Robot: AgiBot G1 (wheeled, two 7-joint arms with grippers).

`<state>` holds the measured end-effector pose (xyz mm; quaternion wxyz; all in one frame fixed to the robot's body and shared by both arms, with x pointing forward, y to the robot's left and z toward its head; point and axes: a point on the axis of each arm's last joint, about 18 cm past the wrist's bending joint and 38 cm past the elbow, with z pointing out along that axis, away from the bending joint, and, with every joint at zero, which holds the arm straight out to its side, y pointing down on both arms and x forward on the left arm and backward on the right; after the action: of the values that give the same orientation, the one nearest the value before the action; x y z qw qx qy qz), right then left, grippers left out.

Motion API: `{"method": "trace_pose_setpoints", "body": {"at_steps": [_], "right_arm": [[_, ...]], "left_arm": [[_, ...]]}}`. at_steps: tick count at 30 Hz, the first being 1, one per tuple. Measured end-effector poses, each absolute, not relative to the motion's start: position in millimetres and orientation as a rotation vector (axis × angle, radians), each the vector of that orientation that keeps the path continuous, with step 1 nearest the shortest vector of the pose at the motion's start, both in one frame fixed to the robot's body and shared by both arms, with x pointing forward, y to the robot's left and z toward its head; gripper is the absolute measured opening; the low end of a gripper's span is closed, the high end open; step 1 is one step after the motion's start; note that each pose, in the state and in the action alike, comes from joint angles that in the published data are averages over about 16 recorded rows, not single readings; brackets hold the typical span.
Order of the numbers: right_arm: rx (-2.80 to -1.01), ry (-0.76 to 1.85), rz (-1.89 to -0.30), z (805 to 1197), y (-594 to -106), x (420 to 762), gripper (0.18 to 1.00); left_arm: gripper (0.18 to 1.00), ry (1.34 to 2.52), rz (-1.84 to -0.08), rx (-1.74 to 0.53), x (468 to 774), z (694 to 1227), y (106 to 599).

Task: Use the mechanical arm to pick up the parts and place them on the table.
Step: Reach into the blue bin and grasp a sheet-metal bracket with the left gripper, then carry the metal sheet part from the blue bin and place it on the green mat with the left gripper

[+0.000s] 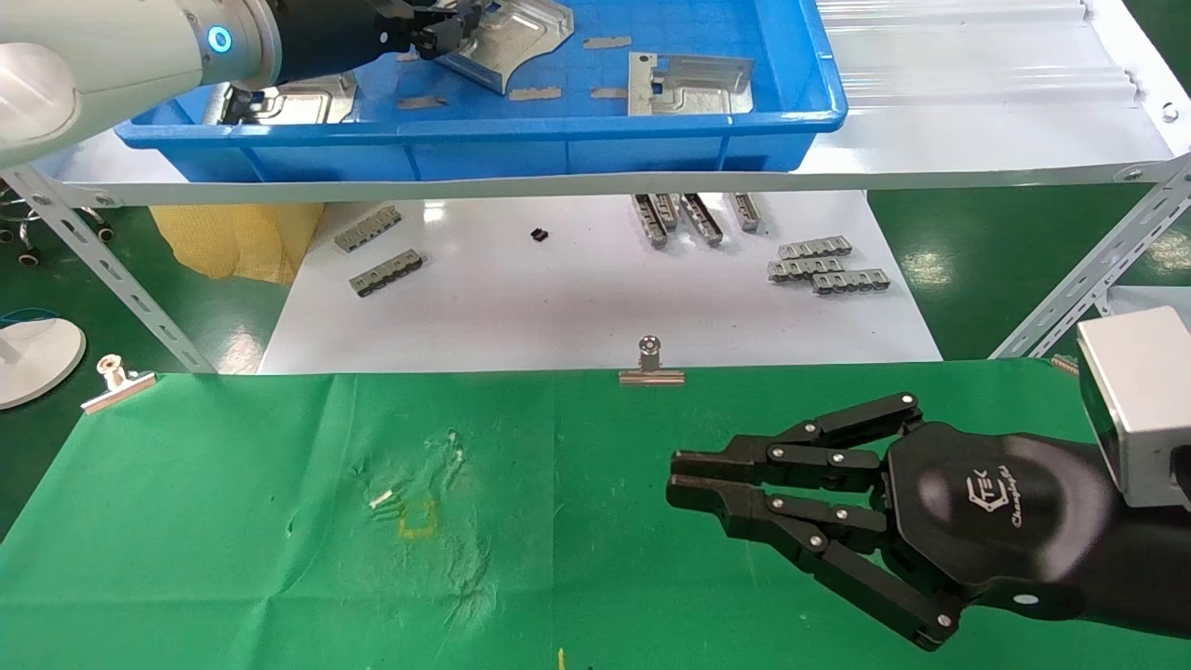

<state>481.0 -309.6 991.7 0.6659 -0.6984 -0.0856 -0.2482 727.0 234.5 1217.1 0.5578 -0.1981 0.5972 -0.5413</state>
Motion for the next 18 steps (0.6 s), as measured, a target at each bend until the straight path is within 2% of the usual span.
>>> {"method": "trace_pose_setpoints", "body": {"at_steps": [8,13,18], "right_arm": [[-1.577,-0.193,-0.56,991.7,-309.6,481.0,0.301],[-1.577,-0.193,-0.56,991.7,-309.6,481.0,0.391],[-1.577,-0.193,-0.56,991.7,-309.6,481.0,0.506]], "left_arm": [[0.408,1.402,-1.264,-0.449,726.2,1219.9,233.0],[0.33,1.389,-1.27,-0.418,721.4,1228.1,230.9],[0.292,1.375,-1.283,-0.354,711.4,1240.9,229.9]]}}
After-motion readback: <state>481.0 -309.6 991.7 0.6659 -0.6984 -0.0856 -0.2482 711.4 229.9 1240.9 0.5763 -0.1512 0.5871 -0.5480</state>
